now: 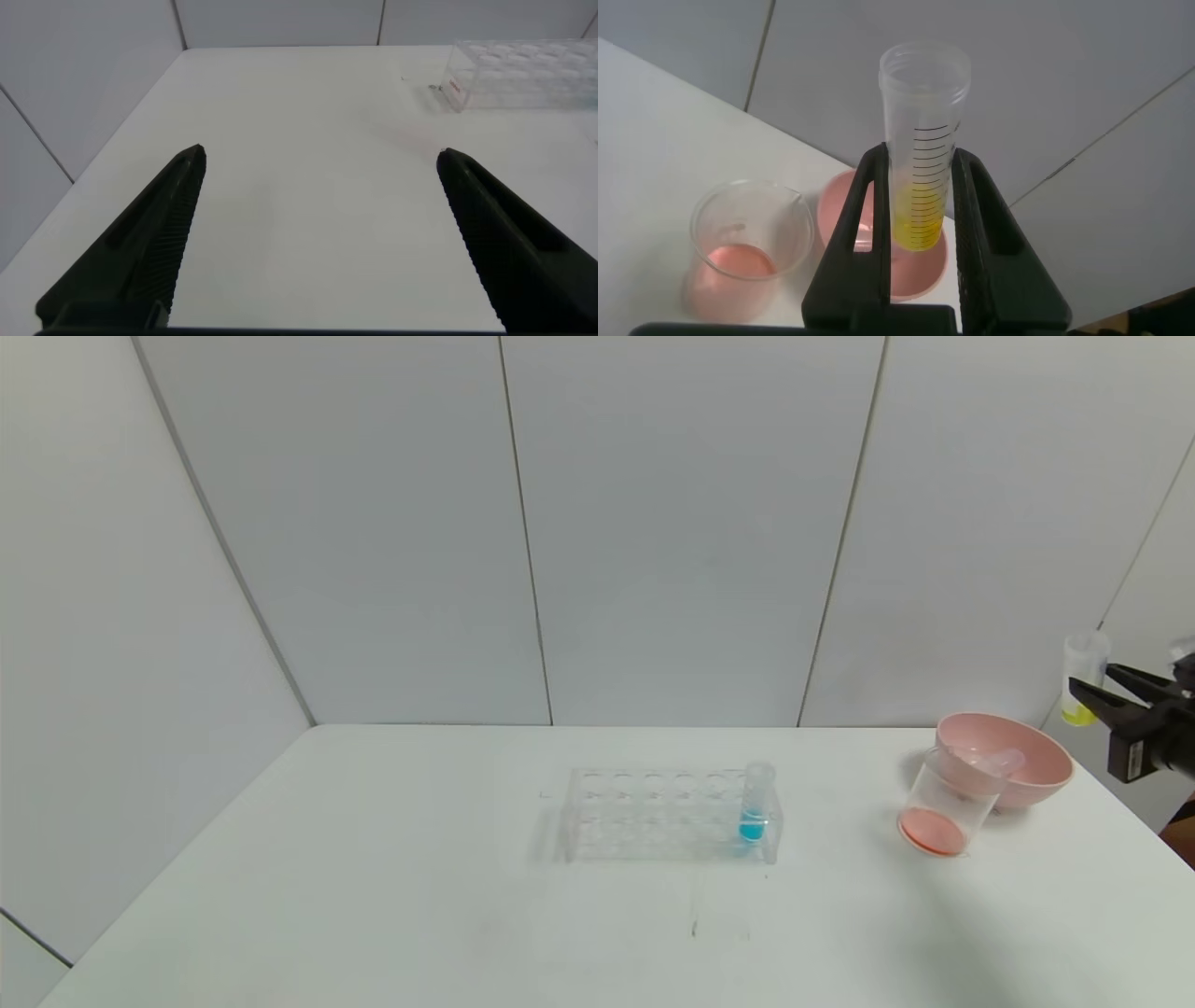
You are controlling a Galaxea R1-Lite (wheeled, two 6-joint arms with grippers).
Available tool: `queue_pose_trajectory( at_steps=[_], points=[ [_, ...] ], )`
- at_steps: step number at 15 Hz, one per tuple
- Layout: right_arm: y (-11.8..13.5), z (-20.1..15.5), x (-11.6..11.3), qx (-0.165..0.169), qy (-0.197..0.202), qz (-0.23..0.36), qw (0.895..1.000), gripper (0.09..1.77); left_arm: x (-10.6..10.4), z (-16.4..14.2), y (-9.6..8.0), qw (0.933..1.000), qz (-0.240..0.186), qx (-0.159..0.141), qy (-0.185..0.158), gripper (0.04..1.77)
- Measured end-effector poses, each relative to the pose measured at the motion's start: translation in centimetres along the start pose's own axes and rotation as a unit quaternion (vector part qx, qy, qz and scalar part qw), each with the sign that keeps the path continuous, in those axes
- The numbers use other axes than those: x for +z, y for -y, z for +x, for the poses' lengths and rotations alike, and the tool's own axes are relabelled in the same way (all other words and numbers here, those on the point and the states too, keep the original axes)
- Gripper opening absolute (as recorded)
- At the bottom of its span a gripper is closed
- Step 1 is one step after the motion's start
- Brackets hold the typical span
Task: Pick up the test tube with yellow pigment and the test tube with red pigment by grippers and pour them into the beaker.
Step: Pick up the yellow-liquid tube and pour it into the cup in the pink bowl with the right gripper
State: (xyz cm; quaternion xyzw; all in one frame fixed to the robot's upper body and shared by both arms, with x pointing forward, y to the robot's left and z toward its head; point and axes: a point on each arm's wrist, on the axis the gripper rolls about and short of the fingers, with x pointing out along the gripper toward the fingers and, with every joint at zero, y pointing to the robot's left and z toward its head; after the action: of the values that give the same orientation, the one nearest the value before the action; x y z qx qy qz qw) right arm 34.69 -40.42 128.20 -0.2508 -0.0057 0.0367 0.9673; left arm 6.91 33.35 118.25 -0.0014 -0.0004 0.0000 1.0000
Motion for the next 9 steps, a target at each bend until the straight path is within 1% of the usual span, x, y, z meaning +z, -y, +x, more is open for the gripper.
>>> queue_pose_trajectory(
  at_steps=[2,5,7,9],
  points=[
    [0.2,-0.2,-0.7,0.003,-0.006,-0.057,0.998,0.47,0.0,0.0,0.0,1.0,0.0,0.0,0.0,1.76],
    [0.2,0.0,-1.5,0.004,-0.011,-0.129,0.992,0.47,0.0,0.0,0.0,1.0,0.0,0.0,0.0,1.76],
    [0.0,0.2,-2.0,0.009,-0.015,-0.179,0.984,0.47,0.0,0.0,0.0,1.0,0.0,0.0,0.0,1.76],
    [-0.2,0.4,-2.5,0.016,-0.022,-0.231,0.973,0.47,0.0,0.0,0.0,1.0,0.0,0.0,0.0,1.76]
  ],
)
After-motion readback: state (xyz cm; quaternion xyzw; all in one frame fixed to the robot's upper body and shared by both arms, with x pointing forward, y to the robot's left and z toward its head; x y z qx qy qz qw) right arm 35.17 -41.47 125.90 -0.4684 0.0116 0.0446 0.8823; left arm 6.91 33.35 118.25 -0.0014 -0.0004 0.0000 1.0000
